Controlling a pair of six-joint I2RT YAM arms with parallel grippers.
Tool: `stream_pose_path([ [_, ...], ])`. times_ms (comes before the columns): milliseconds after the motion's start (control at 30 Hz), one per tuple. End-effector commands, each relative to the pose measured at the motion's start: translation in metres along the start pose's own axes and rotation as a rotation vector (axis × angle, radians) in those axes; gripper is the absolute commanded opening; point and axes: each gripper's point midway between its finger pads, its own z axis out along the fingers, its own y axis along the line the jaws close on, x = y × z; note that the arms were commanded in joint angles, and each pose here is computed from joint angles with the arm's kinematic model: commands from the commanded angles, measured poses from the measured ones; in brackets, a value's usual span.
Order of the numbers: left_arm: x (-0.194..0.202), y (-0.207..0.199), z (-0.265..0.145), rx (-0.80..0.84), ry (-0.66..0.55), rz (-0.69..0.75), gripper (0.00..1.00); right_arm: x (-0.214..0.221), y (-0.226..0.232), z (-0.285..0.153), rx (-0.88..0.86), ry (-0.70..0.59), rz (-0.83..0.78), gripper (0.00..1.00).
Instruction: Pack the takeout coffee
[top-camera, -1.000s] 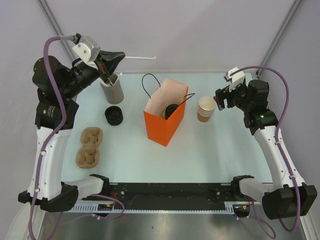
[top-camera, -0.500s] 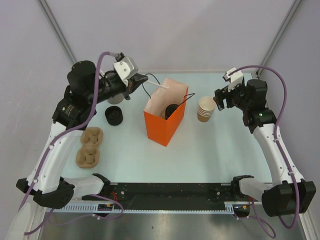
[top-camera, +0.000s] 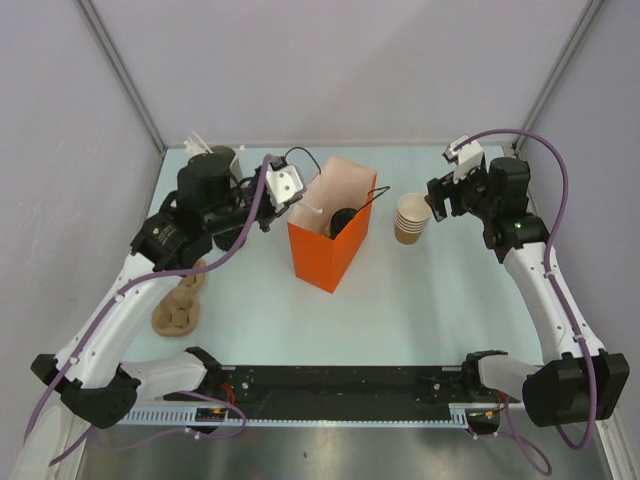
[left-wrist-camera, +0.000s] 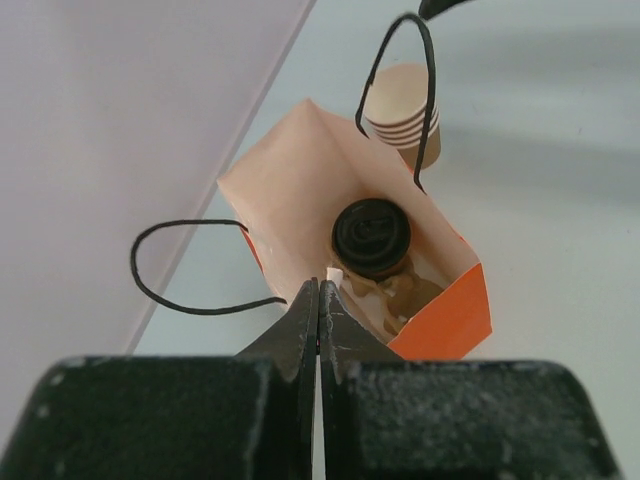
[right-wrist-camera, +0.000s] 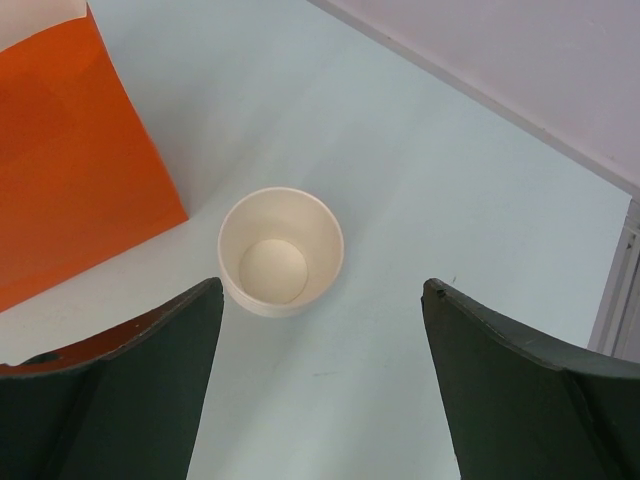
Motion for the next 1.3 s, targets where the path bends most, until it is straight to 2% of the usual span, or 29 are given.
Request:
stream_pose_path([
  [0, 0.008, 0.001, 0.007, -0.027, 0.005, 0.061, 0.00, -0.002, -0.002, 0.003, -0.001, -0.008, -0.012, 0.85],
  [333, 0.036, -0.013, 0.035, -0.047, 0.058, 0.074, 0.00, 0.002, -0.001, 0.006, -0.008, 0.005, -0.013, 0.85],
  [667, 0.052, -0.018, 0.057, -0.111, 0.124, 0.021, 0.00, 0.004, -0.002, 0.007, -0.009, 0.013, -0.013, 0.85],
  [933, 0.065, -0.024, 0.069, -0.145, 0.167, 0.010, 0.05, 0.007, -0.001, 0.009, -0.014, 0.022, -0.014, 0.85],
  [1033, 0.069, -0.027, 0.071, -0.143, 0.176, 0.001, 0.19, 0.008, -0.002, 0.010, -0.013, 0.024, -0.015, 0.85],
  [1133, 0.066, -0.028, 0.073, -0.135, 0.166, -0.013, 0.40, 0.008, -0.002, 0.010, -0.012, 0.025, -0.015, 0.85],
  [1267, 0.047, -0.024, 0.068, -0.137, 0.123, -0.023, 0.54, 0.009, -0.003, 0.011, -0.011, 0.028, -0.015, 0.85],
])
